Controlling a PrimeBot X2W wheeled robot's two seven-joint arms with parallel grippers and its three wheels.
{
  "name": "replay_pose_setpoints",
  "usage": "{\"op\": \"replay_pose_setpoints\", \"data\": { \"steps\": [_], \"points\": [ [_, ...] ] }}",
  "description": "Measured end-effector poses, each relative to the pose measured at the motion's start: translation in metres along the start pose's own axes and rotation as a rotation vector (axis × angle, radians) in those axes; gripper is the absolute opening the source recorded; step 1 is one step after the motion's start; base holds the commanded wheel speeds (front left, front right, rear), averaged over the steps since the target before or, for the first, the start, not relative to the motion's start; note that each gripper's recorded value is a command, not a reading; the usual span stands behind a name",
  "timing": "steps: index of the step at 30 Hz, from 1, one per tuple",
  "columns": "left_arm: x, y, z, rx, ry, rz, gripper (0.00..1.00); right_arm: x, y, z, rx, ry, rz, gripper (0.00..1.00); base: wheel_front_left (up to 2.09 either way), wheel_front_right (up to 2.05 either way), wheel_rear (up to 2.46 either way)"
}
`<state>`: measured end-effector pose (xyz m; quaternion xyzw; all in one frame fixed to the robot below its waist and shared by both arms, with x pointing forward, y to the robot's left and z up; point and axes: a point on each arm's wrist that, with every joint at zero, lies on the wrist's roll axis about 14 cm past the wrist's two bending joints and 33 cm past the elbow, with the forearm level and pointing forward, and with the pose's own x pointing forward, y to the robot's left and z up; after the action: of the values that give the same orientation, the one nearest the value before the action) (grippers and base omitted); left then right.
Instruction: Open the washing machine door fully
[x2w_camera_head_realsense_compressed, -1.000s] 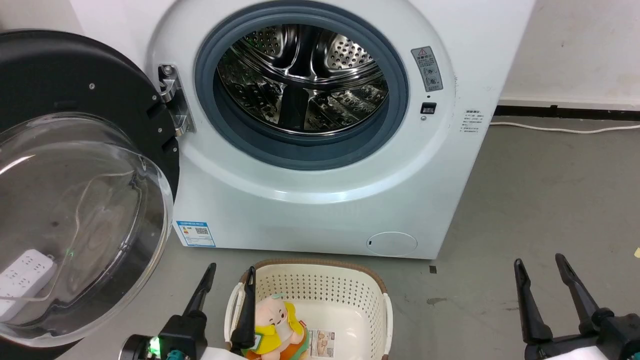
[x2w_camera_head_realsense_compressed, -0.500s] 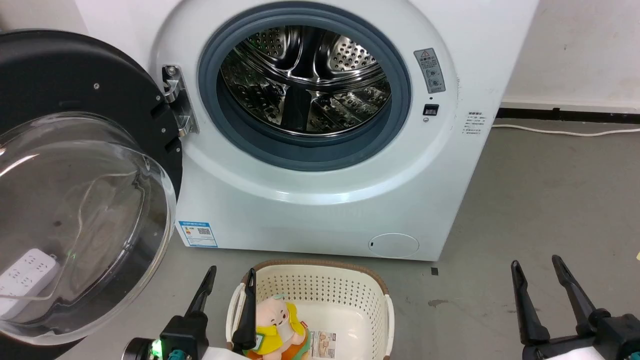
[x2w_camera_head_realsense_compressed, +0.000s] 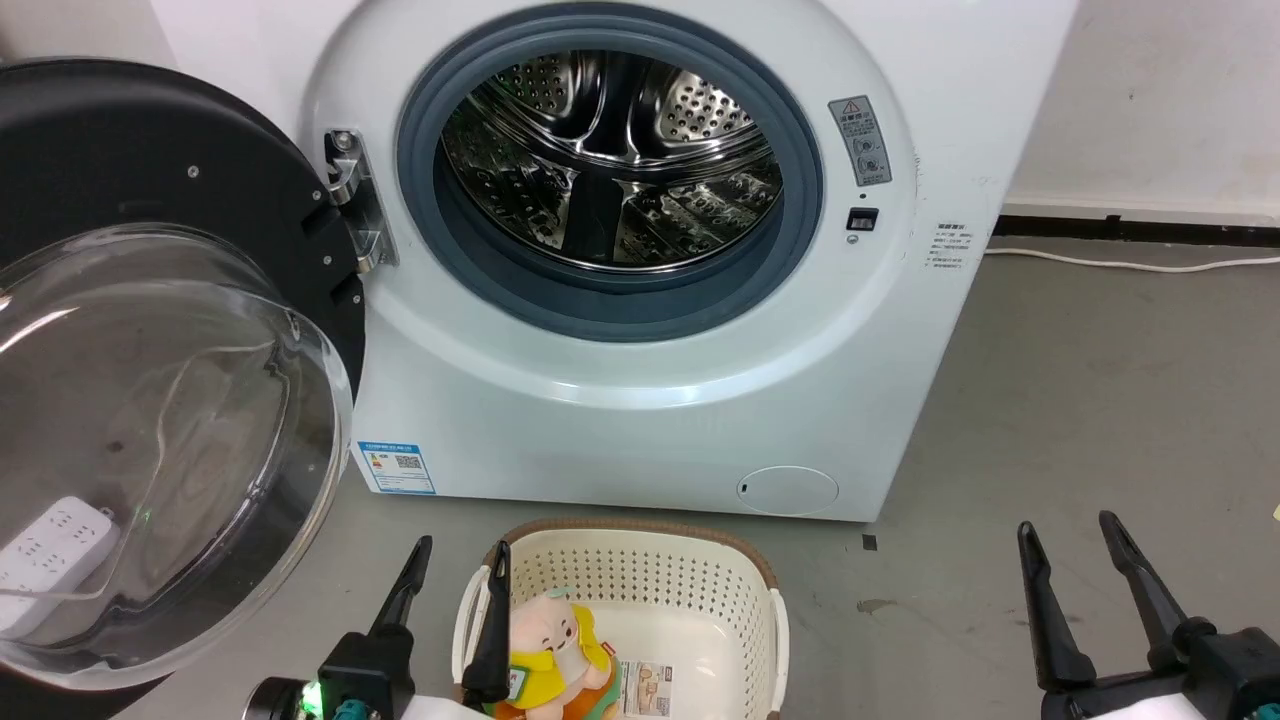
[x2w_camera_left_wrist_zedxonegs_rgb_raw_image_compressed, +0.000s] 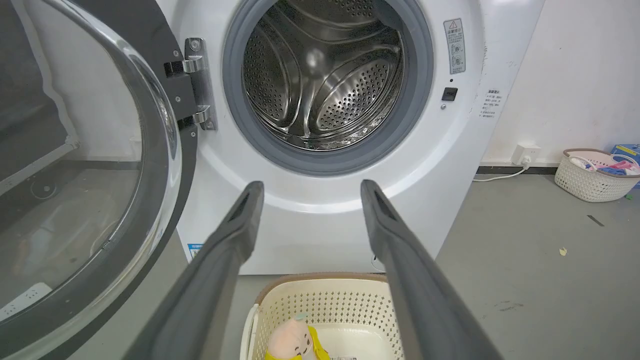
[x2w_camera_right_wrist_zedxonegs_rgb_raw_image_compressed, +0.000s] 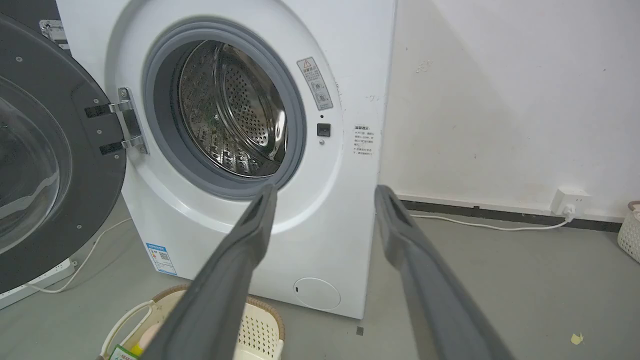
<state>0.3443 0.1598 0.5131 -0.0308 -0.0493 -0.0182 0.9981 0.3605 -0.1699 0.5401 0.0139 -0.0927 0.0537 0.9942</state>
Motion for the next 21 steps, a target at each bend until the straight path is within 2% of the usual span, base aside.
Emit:
{"op": "replay_pose_setpoints", "data": {
  "steps": [21],
  "points": [
    [-0.0005,0.0007,0.0002,-0.002,-0.001,0.002,1.0,0.0013,0.0034,-0.0012,0.003,0.003,0.01,1.0,0.0,0.0,0.0]
  ]
}}
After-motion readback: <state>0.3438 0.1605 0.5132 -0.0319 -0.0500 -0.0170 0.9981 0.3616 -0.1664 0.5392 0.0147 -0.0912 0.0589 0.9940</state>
